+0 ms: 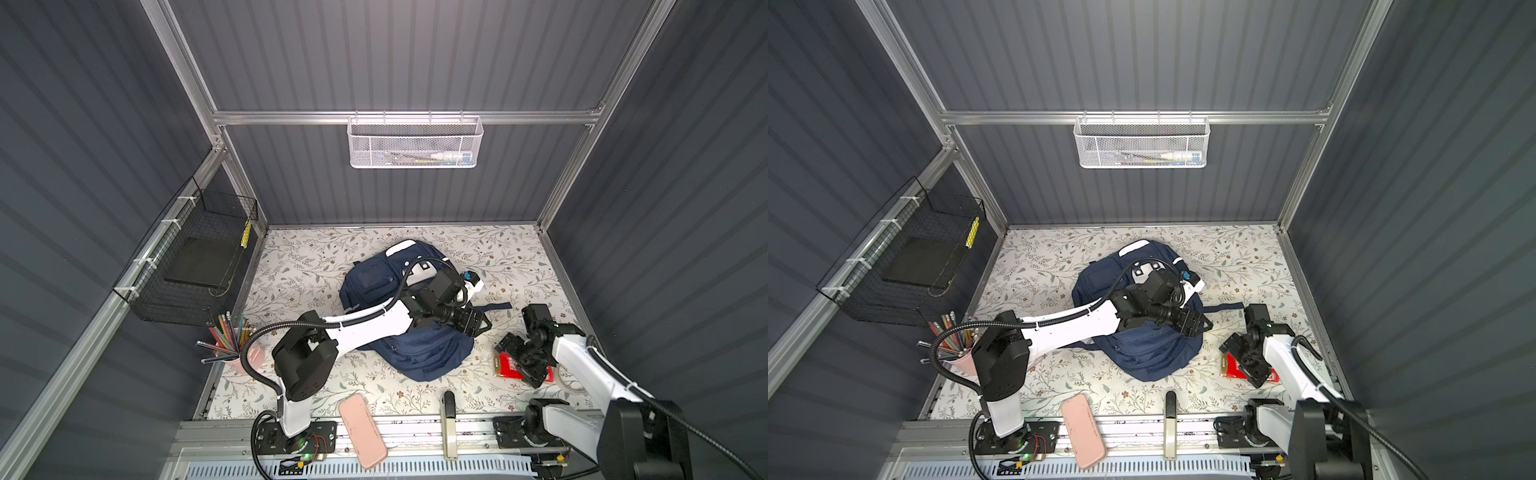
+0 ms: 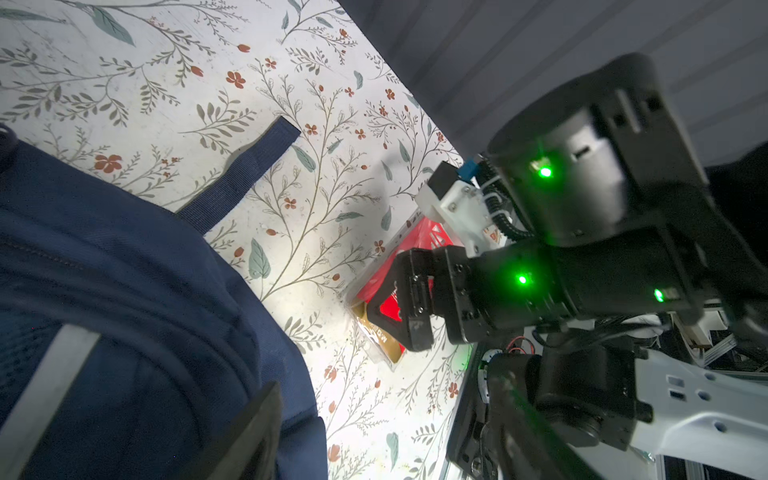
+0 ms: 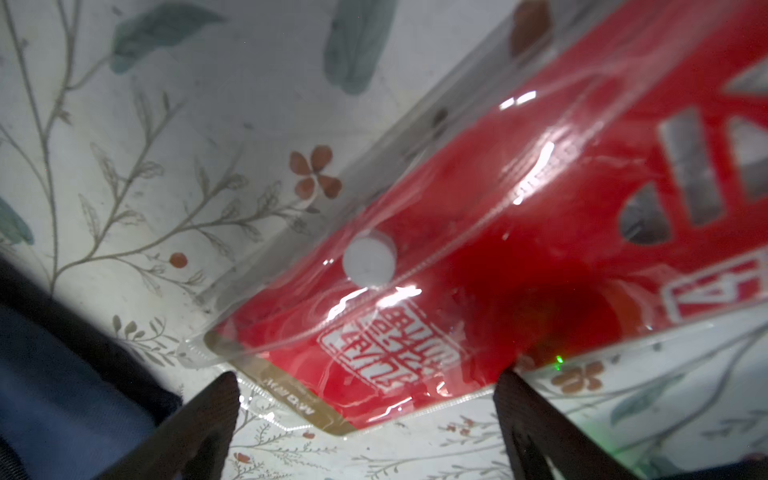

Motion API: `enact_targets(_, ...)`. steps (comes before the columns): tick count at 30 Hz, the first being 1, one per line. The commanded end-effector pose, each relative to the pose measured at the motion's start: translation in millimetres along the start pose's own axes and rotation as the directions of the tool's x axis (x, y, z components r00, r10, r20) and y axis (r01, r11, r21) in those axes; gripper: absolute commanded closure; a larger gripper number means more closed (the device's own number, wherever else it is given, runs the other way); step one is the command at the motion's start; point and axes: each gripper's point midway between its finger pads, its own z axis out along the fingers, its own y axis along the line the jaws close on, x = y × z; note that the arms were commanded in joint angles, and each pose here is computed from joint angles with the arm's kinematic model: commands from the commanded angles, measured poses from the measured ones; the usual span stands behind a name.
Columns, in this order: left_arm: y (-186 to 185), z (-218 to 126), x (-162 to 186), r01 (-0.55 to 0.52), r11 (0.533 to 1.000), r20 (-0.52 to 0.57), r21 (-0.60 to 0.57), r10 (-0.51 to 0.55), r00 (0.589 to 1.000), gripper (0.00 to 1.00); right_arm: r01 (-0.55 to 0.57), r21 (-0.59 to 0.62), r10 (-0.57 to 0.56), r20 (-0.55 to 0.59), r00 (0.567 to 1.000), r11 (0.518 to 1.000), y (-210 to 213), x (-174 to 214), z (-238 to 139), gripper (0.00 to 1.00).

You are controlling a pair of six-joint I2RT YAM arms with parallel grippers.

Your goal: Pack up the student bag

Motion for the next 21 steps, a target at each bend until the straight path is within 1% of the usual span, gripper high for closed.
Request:
enact_targets(1, 2, -7, -7, 0.008, 1.000, 0.028, -0.003, -0.008, 1.000, 0.21, 0.162, 0.025, -0.164, 0.083, 0.983, 0.986, 18, -32, -10, 0.03)
enact_targets(2, 4, -6, -8, 0.011, 1.000, 0.030, -0.004, -0.011, 1.000, 0.21, 0.191, 0.050, -0.195, 0.094, 0.976, 0.980, 19, -40, -11, 0.02)
enact_targets(4, 8, -3, -9, 0.019, 1.000, 0.028, -0.007, -0.018, 0.999, 0.21, 0.244, 0.059, -0.249, 0.102, 0.963, 0.968, 26, -52, -4, 0.02)
enact_targets(5, 9, -1, -9, 0.022, 1.000, 0.027, -0.006, -0.022, 0.999, 0.21, 0.257, 0.037, -0.259, 0.082, 0.962, 0.966, 34, -53, 0, 0.02)
enact_targets(6, 10, 1, -8, 0.025, 1.000, 0.022, -0.008, -0.025, 0.999, 0.21, 0.283, -0.020, -0.281, 0.076, 0.957, 0.959, 48, -53, 2, 0.03)
enact_targets(7, 11, 2, -9, 0.028, 1.000, 0.022, -0.008, -0.028, 0.999, 0.21, 0.301, -0.055, -0.295, 0.093, 0.951, 0.952, 60, -57, 1, 0.03)
enact_targets(9, 13, 6, -8, 0.034, 0.999, 0.010, -0.006, -0.034, 0.999, 0.21, 0.313, -0.066, -0.303, 0.129, 0.944, 0.948, 73, -68, -4, 0.03)
enact_targets(12, 13, 11, -9, 0.041, 0.999, 0.000, 0.002, -0.041, 0.999, 0.21, 0.259, 0.012, -0.258, 0.151, 0.954, 0.966, 61, -79, -15, 0.03)
enact_targets(15, 15, 15, -10, 0.044, 0.999, 0.000, -0.004, -0.044, 0.999, 0.21, 0.181, -0.010, -0.177, 0.162, 0.971, 0.983, 42, -82, -19, 0.03)
enact_targets(18, 17, 21, -10, 0.050, 0.999, -0.008, -0.001, -0.050, 0.999, 0.21, 0.098, 0.009, -0.098, 0.160, 0.982, 0.995, 17, -89, -18, 0.02)
enact_targets(19, 17, 23, -11, 0.051, 0.999, -0.010, -0.004, -0.051, 0.999, 0.21, 0.075, 0.019, -0.077, 0.160, 0.984, 0.997, 10, -91, -19, 0.01)
enact_targets(21, 18, 26, -10, 0.055, 0.998, -0.016, -0.003, -0.055, 0.998, 0.22, 0.029, 0.019, -0.032, 0.197, 0.980, 0.999, -1, -101, -23, 0.01)
